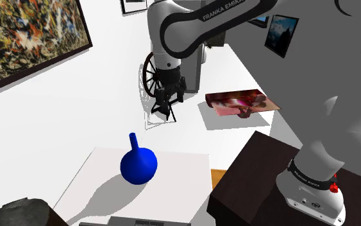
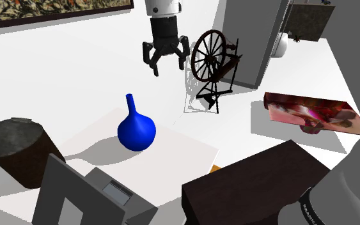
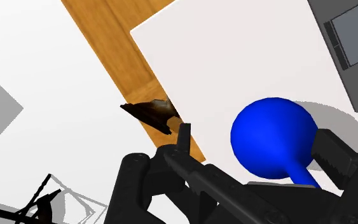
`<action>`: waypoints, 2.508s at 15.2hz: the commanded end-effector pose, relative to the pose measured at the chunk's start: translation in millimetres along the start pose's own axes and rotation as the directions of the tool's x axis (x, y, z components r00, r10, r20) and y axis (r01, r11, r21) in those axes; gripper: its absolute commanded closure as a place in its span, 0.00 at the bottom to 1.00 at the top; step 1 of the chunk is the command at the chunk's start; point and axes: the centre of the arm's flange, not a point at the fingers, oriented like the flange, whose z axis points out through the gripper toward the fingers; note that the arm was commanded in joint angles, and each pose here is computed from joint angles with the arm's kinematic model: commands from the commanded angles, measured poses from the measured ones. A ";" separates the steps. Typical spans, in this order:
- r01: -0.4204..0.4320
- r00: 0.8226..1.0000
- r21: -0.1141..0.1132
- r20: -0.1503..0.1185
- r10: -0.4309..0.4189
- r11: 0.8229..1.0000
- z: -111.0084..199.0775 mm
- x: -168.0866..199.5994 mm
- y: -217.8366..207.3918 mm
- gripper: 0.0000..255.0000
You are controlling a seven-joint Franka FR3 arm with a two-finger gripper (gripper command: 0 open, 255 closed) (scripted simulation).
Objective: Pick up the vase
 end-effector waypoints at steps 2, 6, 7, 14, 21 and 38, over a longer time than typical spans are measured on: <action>0.001 1.000 0.005 0.004 -0.001 1.000 18.0 27.0 -24.0 0.00; 0.003 1.000 0.010 0.009 -0.003 1.000 39.7 64.1 -54.8 0.00; 0.003 1.000 0.012 0.011 -0.003 1.000 45.1 73.4 -62.6 0.00; 0.006 1.000 0.021 0.020 -0.006 1.000 83.1 137.8 -117.0 0.00; 0.006 1.000 0.023 0.021 -0.007 1.000 115.3 150.7 -126.2 0.00; 0.006 1.000 0.023 0.021 -0.007 1.000 113.1 150.4 -126.2 1.00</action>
